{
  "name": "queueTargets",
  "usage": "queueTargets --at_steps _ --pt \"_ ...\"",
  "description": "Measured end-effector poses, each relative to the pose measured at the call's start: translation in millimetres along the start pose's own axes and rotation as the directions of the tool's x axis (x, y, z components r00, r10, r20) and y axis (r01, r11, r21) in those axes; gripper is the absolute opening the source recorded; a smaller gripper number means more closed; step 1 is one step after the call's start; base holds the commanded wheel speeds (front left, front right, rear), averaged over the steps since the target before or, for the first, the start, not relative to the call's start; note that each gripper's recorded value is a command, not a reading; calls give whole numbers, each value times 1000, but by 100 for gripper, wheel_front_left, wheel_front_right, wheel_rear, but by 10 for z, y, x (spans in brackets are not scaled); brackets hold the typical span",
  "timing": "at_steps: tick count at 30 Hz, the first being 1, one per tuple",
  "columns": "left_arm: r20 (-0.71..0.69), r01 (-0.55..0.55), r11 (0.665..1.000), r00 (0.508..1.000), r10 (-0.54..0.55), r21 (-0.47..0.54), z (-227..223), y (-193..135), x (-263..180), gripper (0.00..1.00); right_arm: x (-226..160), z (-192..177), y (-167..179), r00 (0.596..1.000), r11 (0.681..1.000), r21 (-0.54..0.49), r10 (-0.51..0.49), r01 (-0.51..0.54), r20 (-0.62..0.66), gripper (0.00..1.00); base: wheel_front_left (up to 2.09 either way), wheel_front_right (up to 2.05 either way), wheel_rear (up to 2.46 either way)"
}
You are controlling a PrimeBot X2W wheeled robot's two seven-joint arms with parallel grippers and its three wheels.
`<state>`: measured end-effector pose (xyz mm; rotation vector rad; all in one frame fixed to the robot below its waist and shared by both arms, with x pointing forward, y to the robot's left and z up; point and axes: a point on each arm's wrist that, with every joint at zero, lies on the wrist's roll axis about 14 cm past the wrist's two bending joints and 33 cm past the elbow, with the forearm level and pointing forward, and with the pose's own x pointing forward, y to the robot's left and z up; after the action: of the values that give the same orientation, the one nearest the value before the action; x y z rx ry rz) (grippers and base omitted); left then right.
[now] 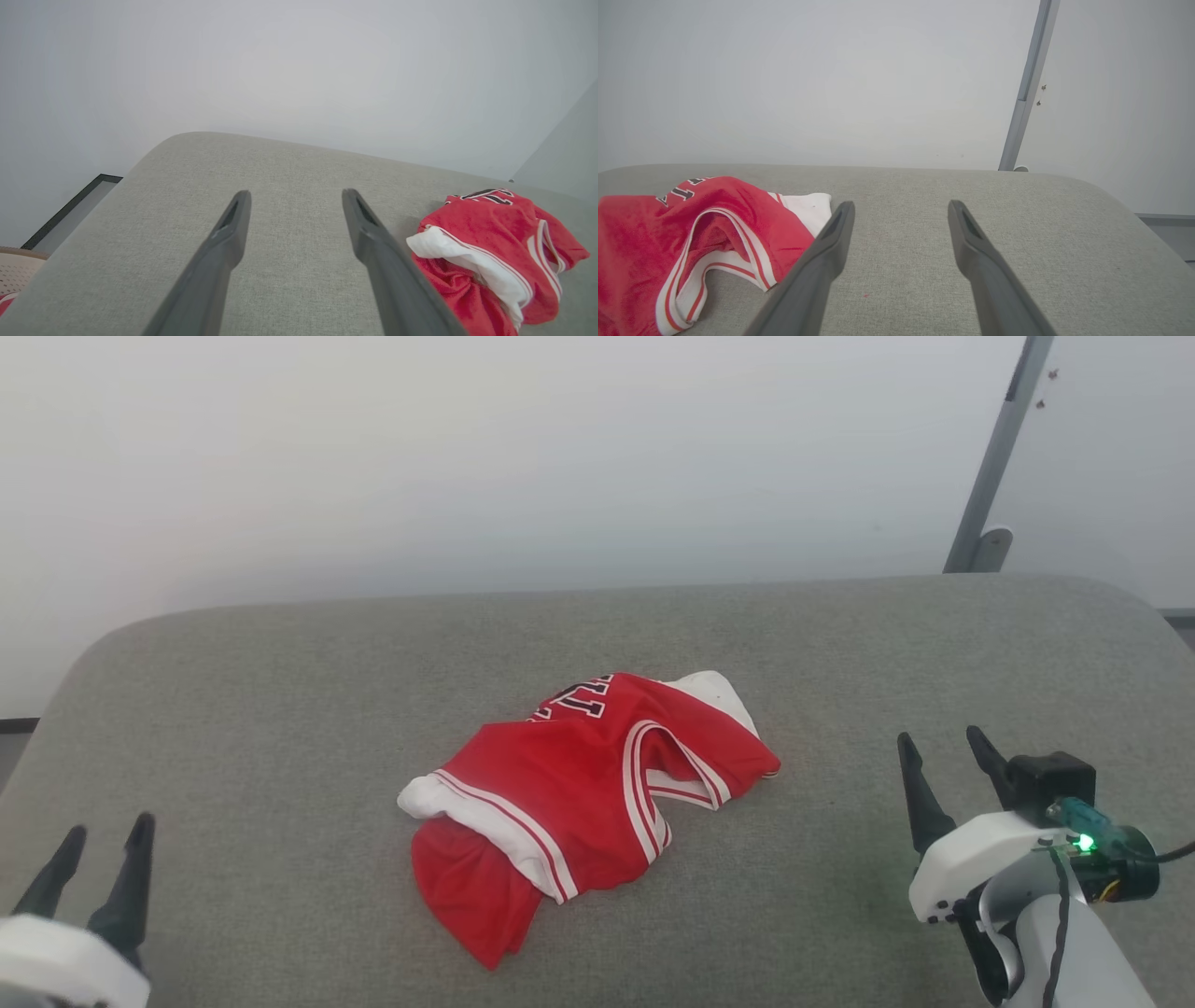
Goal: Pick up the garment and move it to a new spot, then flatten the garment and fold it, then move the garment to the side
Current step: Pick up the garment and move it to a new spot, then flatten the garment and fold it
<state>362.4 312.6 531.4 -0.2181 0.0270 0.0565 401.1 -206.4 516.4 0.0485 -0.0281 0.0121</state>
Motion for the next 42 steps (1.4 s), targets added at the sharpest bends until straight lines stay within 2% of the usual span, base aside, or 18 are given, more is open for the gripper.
queueTargets --at_steps 9,24,35,42 --pt "21 -44 999 999 44 -11 -35 226 -155 100 4 -15 44 1000 1000 6 10 -10 -5 100 0 0 0" --pt "27 -46 999 999 47 -27 -58 255 -116 100 108 -109 149 998 999 -14 41 -42 -53 100 0 0 0" --pt "20 -29 998 999 30 -51 -132 158 -39 100 703 -84 434 985 989 -58 129 -136 -110 100 0 0 0" --pt "-15 -45 998 999 44 -50 -263 159 13 100 1133 -394 767 947 973 -55 205 -225 -247 100 0 0 0"
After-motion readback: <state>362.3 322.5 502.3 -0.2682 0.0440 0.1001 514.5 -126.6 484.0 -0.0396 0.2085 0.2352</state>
